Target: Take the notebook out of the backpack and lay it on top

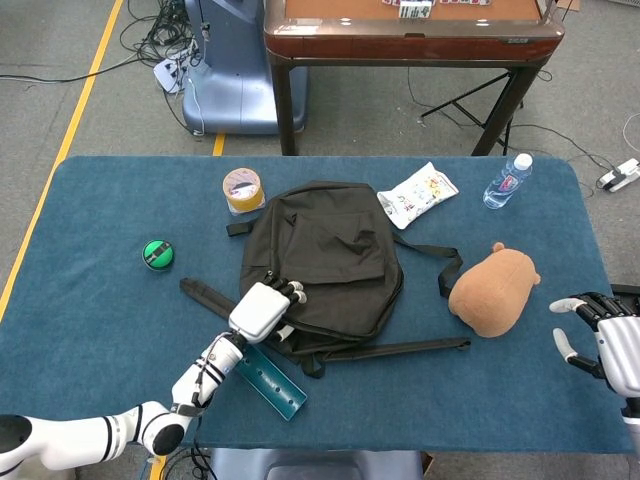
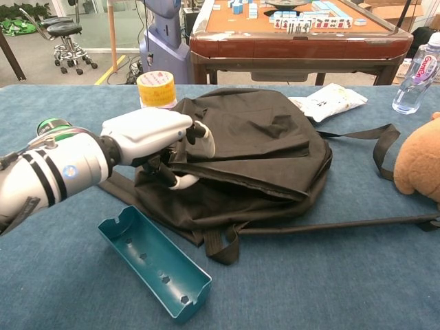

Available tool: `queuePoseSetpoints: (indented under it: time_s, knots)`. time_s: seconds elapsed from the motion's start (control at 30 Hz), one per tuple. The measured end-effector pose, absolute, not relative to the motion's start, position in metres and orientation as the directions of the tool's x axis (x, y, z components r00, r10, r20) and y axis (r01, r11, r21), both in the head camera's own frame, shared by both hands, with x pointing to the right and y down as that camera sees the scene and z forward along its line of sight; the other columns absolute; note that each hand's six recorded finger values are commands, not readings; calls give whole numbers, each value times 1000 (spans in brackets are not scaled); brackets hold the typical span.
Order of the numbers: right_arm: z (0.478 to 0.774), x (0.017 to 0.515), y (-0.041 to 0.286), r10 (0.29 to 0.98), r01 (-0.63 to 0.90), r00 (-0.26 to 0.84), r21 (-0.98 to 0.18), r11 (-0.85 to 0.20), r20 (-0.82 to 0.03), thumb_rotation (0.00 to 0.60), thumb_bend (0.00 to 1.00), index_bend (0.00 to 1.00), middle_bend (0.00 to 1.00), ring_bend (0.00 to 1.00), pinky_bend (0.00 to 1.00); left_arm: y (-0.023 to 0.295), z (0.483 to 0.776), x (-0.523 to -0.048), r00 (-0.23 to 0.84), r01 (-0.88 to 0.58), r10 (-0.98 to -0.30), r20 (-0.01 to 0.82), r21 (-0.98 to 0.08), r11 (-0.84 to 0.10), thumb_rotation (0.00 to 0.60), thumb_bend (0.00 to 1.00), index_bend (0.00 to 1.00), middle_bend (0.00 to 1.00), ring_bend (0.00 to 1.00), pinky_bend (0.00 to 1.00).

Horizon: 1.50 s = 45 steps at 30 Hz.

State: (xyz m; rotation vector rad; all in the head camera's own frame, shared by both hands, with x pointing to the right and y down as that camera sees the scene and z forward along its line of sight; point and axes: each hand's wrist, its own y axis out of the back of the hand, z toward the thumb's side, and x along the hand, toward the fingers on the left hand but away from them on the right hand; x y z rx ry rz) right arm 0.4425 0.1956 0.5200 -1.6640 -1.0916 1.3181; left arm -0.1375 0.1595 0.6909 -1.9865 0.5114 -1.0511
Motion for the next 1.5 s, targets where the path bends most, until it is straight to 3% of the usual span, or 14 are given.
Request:
queuePoseSetpoints:
  time_s: [0.13,0.33,0.5,0.77,0.97,1.2,1.5]
  knots:
    - [520,442,196,929,175,116,-913,-368,-352,600,364,403,410,295,332,156,691,-136,552,-20,-665,503,-789,-614,598,507,490,373,285,227]
    - [521,438,196,926,177,128,-911,-373,-354,600,364,403,409,295,332,151,690,-132,536,-21,-675,507,-792,-611,600,589,606,492,350,234]
    - [520,435,195,925,175,144,-911,-373,-351,600,364,403,409,295,332,144,684,-130,512,-59,-720,468,-817,-573,600,618,725,612,465,315]
    - [528,414,196,892,177,229,-885,-431,-389,600,364,403,409,295,332,125,673,-131,454,-183,-766,455,-794,-580,600,619,735,641,501,358]
    - [547,373,197,804,160,384,-825,-542,-454,600,364,403,410,295,332,113,663,-134,412,-275,-768,491,-737,-618,600,619,691,642,501,361]
    - [577,310,199,645,100,566,-734,-672,-513,600,402,403,409,295,332,99,643,-135,395,-321,-773,497,-713,-623,600,619,670,642,501,362]
    - [625,227,196,461,16,693,-628,-778,-554,600,407,403,410,295,332,92,639,-143,356,-344,-772,526,-695,-632,600,618,653,642,501,366]
